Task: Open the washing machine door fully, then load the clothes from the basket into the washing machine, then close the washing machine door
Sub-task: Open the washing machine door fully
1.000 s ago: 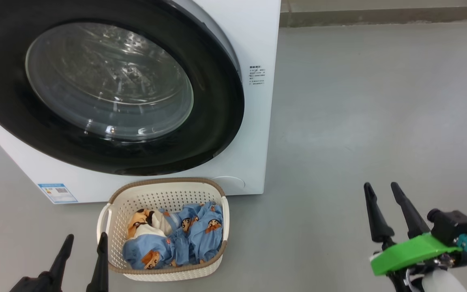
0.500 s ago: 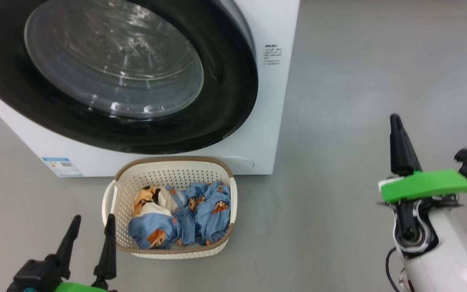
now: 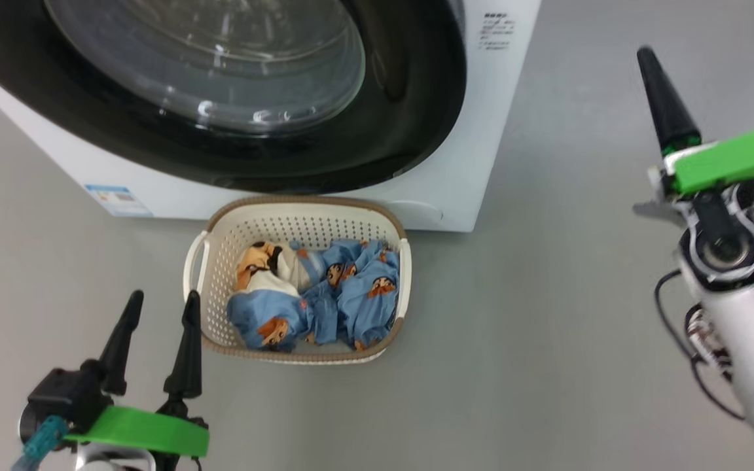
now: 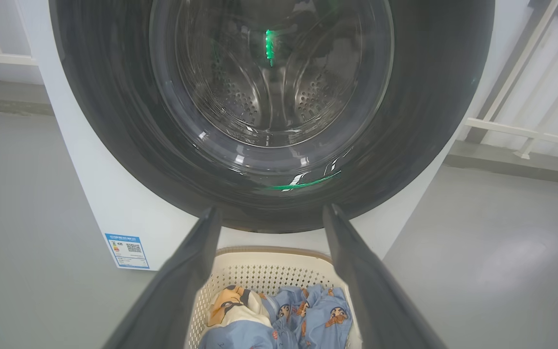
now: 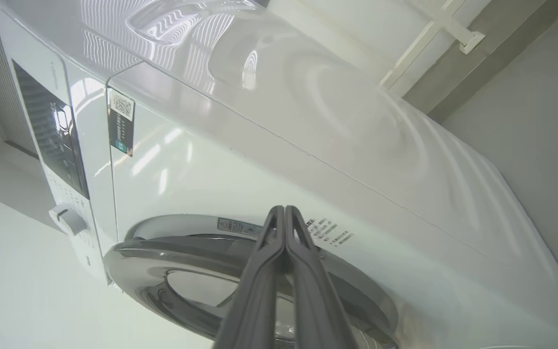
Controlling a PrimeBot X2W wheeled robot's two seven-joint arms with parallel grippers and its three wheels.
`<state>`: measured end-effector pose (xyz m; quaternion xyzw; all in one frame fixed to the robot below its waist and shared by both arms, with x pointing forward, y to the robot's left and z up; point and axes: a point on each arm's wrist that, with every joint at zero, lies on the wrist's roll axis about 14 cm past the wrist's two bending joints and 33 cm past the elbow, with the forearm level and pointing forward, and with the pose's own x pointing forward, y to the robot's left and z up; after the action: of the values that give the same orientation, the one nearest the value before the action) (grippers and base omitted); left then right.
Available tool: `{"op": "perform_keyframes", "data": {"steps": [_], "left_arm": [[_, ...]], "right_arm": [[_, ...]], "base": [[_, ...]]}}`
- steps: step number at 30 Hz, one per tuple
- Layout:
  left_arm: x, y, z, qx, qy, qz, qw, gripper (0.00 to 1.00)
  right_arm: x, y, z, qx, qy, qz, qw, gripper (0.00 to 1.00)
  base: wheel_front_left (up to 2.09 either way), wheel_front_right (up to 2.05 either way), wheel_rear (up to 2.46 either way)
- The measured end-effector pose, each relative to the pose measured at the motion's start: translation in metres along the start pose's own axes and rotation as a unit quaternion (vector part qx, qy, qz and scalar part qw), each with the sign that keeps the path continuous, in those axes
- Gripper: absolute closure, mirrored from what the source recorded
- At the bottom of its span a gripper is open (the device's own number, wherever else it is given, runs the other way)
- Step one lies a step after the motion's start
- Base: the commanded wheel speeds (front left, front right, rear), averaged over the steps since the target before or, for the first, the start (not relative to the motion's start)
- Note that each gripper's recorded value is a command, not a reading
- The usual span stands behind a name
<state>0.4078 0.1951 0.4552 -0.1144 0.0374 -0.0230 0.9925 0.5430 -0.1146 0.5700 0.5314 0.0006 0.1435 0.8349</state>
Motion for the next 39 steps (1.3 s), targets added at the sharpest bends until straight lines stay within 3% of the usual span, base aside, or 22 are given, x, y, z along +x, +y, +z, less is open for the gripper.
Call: {"op": "perform_keyframes", "data": {"steps": [9, 18, 32, 39], "left_arm": [[0.014, 0.009, -0.009, -0.001, 0.011, 0.009, 1.000, 0.00], [0.024, 0.013, -0.020, -0.001, 0.025, 0.013, 1.000, 0.00], [0.034, 0.021, -0.031, -0.001, 0.038, 0.021, 0.999, 0.00], [0.033, 0.024, -0.037, -0.003, 0.046, 0.028, 0.999, 0.00]], "right_arm": [[0.033, -0.003, -0.041, 0.024, 0.164, 0.021, 0.986, 1.00], [0.055, 0.002, -0.070, 0.057, 0.259, 0.048, 0.963, 1.00], [0.087, 0.006, -0.092, 0.086, 0.303, 0.078, 0.946, 1.00], [0.099, 0.004, -0.100, 0.076, 0.306, 0.083, 0.945, 1.00]], "base": [[0.00, 0.00, 0.00], [0.00, 0.00, 0.00], [0.00, 0.00, 0.00], [0.00, 0.00, 0.00]]}}
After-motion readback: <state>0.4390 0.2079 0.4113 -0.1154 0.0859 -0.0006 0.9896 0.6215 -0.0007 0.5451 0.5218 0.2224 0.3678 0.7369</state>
